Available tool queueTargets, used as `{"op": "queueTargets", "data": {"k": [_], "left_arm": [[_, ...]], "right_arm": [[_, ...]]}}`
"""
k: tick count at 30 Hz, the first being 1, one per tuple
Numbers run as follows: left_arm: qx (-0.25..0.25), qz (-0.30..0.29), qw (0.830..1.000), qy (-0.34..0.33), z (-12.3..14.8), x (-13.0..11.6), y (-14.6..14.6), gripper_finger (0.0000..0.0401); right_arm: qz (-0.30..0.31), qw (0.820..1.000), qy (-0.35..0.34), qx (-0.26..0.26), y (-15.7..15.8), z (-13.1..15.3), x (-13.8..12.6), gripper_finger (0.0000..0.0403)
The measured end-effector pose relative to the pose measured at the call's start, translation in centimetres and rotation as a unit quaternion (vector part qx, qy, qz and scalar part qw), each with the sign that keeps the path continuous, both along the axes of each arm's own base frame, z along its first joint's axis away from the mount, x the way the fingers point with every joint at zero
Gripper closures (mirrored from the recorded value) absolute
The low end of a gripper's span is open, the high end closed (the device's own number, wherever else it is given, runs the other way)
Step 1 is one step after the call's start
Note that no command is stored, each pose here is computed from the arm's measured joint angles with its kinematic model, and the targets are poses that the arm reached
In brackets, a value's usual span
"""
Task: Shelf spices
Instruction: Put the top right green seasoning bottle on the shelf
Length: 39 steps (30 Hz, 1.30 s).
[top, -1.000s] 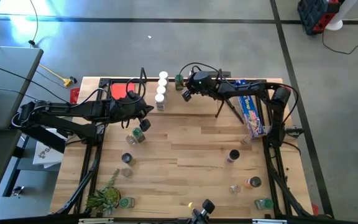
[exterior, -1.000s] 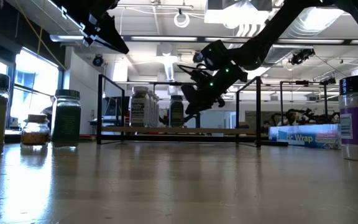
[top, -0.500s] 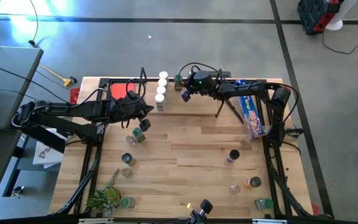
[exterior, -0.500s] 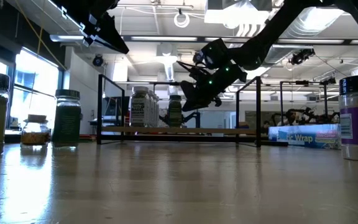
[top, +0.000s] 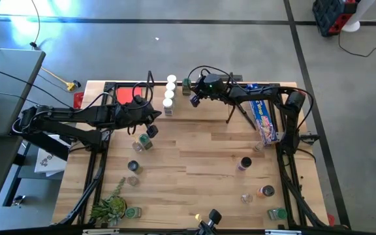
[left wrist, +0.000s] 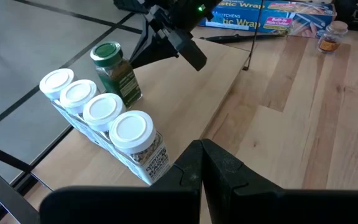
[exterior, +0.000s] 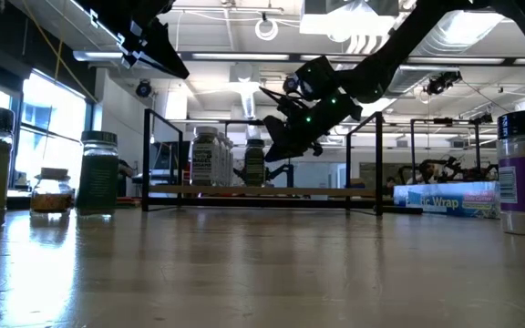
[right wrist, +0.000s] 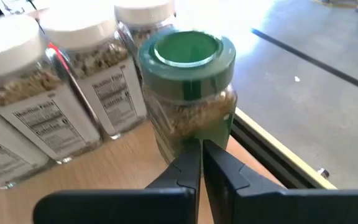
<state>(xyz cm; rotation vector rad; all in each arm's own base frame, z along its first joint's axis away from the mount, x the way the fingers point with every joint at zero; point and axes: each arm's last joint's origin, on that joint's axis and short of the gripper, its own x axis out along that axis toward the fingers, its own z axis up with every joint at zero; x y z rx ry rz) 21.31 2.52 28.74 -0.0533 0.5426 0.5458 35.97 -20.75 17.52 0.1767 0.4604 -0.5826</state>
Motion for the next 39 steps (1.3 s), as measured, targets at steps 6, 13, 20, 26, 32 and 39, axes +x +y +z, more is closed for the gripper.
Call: {"op": "queueTargets", "data": {"k": [6,13,20,26,32,39], "left_arm": [[0.0,0.0,1.0,0.0,0.0,0.0,0.0,0.0401],[0.0,0.0,1.0,0.0,0.0,0.0,0.0,0.0401],[0.001,0.002,1.0,0.0,0.0,0.0,0.0,0.0401],[0.012,-0.007,1.0,0.01,0.0,0.0,0.0,0.0401],[0.01,-0.011,1.0,0.01,-0.1,0.0,0.0,0.0401],[0.01,-0.011,1.0,0.01,-0.1,0.0,0.0,0.0401]], "right_arm": [[0.002,1.0,-0.012,-0.007,-0.4,0.2,-0.1,0.0392],[-0.009,1.0,-0.012,-0.007,-1.1,0.2,-0.5,0.0392],[0.02,0.999,-0.031,-0.001,-1.5,-0.7,-0.2,0.0392],[0.01,0.999,-0.042,-0.022,-1.8,-0.5,-0.1,0.0392],[0.009,0.999,-0.043,-0.024,-1.9,-0.5,-0.1,0.0392],[0.001,0.998,-0.047,-0.051,-1.0,1.6,-0.1,0.0392]]}}
